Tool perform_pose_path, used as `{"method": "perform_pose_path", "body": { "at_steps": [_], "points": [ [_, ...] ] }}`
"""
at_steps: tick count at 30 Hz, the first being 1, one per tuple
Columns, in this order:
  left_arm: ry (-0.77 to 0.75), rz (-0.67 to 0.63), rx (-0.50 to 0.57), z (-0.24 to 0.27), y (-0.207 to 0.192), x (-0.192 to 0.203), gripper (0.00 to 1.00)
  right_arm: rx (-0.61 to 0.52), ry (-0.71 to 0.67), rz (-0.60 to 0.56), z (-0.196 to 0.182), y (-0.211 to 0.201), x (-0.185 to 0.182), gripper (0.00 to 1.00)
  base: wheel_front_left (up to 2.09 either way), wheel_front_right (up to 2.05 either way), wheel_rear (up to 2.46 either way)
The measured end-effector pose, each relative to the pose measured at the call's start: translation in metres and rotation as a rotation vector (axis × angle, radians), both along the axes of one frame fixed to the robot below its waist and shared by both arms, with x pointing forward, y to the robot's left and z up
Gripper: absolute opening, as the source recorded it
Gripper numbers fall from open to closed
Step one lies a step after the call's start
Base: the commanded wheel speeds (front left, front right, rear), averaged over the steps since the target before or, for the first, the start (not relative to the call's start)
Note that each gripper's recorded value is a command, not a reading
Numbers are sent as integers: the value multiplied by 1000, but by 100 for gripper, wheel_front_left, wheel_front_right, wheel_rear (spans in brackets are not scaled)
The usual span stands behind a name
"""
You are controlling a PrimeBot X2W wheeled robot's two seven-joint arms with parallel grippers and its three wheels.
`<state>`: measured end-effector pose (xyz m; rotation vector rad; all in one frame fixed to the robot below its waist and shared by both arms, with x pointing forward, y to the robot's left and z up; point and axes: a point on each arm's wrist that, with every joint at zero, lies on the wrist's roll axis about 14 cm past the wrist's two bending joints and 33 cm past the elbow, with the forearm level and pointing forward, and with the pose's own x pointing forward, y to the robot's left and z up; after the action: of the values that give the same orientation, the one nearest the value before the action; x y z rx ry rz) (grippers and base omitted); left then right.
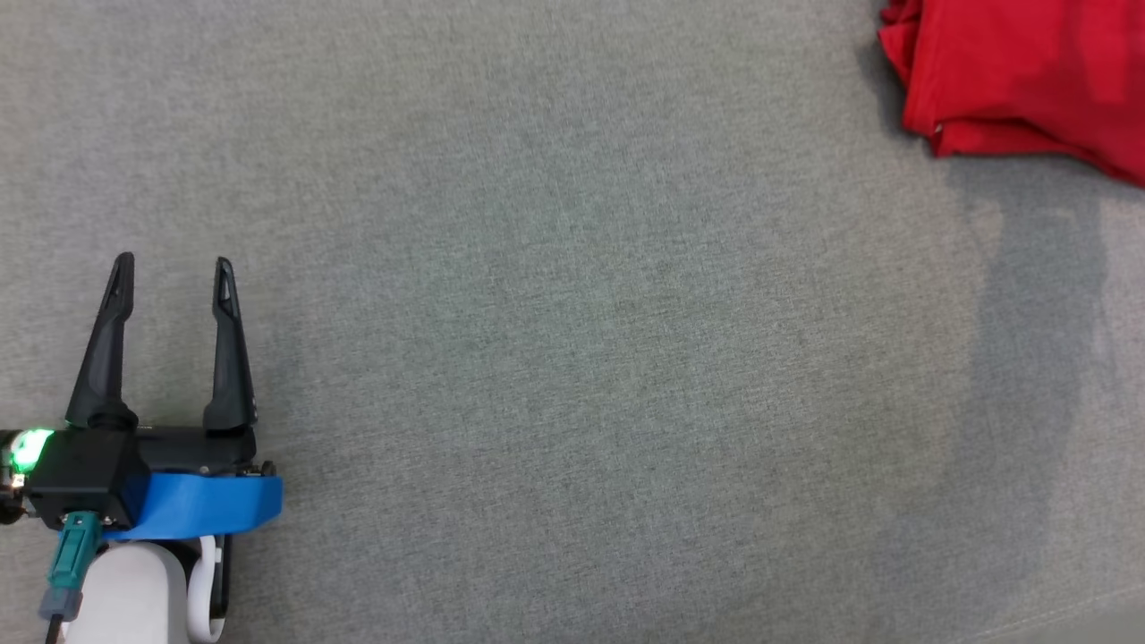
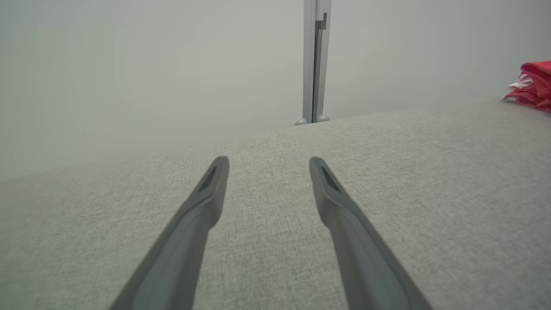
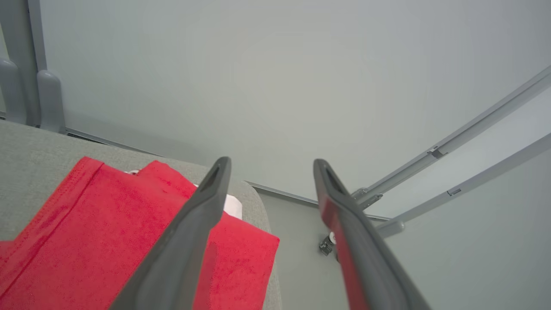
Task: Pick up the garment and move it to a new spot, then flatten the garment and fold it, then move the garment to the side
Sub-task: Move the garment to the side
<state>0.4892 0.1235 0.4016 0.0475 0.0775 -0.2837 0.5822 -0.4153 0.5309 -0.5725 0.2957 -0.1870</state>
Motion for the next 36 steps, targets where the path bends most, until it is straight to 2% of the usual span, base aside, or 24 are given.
{"method": "perform_pose_path", "body": {
  "at_steps": [2, 5, 14, 19, 24, 36],
  "points": [
    [-7, 14, -6, 7, 2, -2, 100, 72, -74, 12, 13, 14, 5, 100, 0, 0, 0],
    [-6, 40, -14, 13, 8, -10, 100, 165, -213, 105, 41, 52, 13, 100, 0, 0, 0],
    [-36, 128, -24, 44, 31, -39, 100, 384, -373, 271, 43, 144, -34, 100, 0, 0, 0],
    [-54, 179, -26, 59, 46, -59, 100, 479, -402, 319, 36, 181, -67, 100, 0, 0, 0],
    [-59, 221, -29, 66, 59, -79, 100, 566, -384, 321, 15, 203, -96, 100, 0, 0, 0],
    [-35, 271, -42, 64, 74, -112, 100, 687, -303, 245, -39, 223, -163, 100, 0, 0, 0]
  ]
}}
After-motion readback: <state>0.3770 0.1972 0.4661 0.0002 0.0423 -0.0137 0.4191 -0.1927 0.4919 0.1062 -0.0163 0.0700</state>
